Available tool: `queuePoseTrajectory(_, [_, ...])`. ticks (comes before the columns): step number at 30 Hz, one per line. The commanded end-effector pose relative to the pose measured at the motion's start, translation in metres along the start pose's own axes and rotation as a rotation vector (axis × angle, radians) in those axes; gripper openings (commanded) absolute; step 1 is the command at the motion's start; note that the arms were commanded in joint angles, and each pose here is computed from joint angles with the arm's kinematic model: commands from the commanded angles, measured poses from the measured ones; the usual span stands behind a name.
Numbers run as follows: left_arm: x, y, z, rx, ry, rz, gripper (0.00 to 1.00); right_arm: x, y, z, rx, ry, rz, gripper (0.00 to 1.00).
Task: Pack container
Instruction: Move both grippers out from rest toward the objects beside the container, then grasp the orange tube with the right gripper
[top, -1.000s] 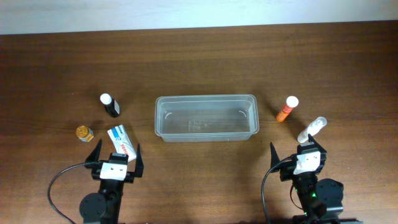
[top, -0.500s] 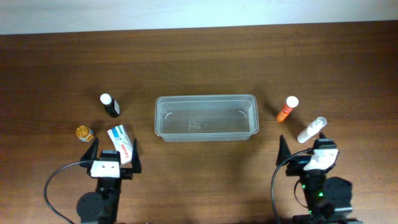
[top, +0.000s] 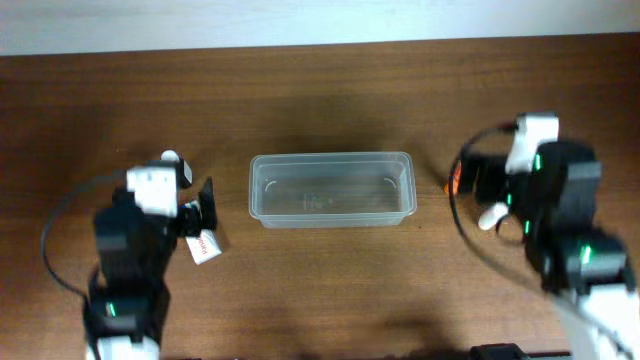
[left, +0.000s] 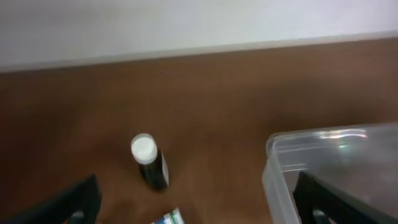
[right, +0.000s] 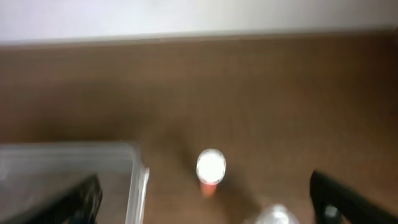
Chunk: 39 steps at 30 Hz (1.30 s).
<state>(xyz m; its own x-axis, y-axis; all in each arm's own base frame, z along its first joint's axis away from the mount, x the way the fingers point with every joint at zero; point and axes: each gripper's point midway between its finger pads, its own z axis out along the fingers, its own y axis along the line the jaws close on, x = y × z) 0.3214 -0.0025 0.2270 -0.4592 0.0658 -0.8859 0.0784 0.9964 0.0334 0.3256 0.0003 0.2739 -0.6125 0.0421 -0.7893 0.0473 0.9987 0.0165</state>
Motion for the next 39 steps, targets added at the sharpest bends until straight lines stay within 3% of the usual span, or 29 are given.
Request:
queuePoseTrajectory(1, [-0.025,0.004,0.012,0.005,0.084,-0.019,0.99,-0.024,-0.003,0.015,-0.007,0.098,0.034,0.98])
queuePoseTrajectory(6, [-0.018,0.005,0.040,0.033,0.321,-0.042,0.99,-0.011,-0.009,0.053,-0.105,0.379,0.140,0.98])
queuePoseTrajectory(9, [-0.003,-0.010,0.057,0.128,0.401,-0.070,0.99,0.015,-0.018,0.082,-0.093,0.522,0.175,0.98])
queuePoseTrajectory(14, [0.010,-0.020,0.068,0.189,0.446,-0.091,0.99,0.046,-0.020,0.108,-0.078,0.656,0.186,0.98])
queuePoseTrajectory(22, [0.011,-0.020,0.070,0.188,0.449,-0.091,0.99,0.072,-0.026,0.139,-0.055,0.746,0.184,0.99])
queuePoseTrajectory(30, [0.011,-0.020,0.070,0.188,0.449,-0.091,0.99,0.099,-0.025,0.157,-0.054,0.843,0.193,0.77])
queuePoseTrajectory(33, [0.011,-0.020,0.070,0.189,0.449,-0.091,1.00,0.103,-0.025,0.158,-0.055,0.858,0.194,0.64])
queuePoseTrajectory(39, [0.011,-0.020,0.070,0.189,0.449,-0.091,0.99,0.104,-0.025,0.156,-0.054,0.867,0.194,0.51])
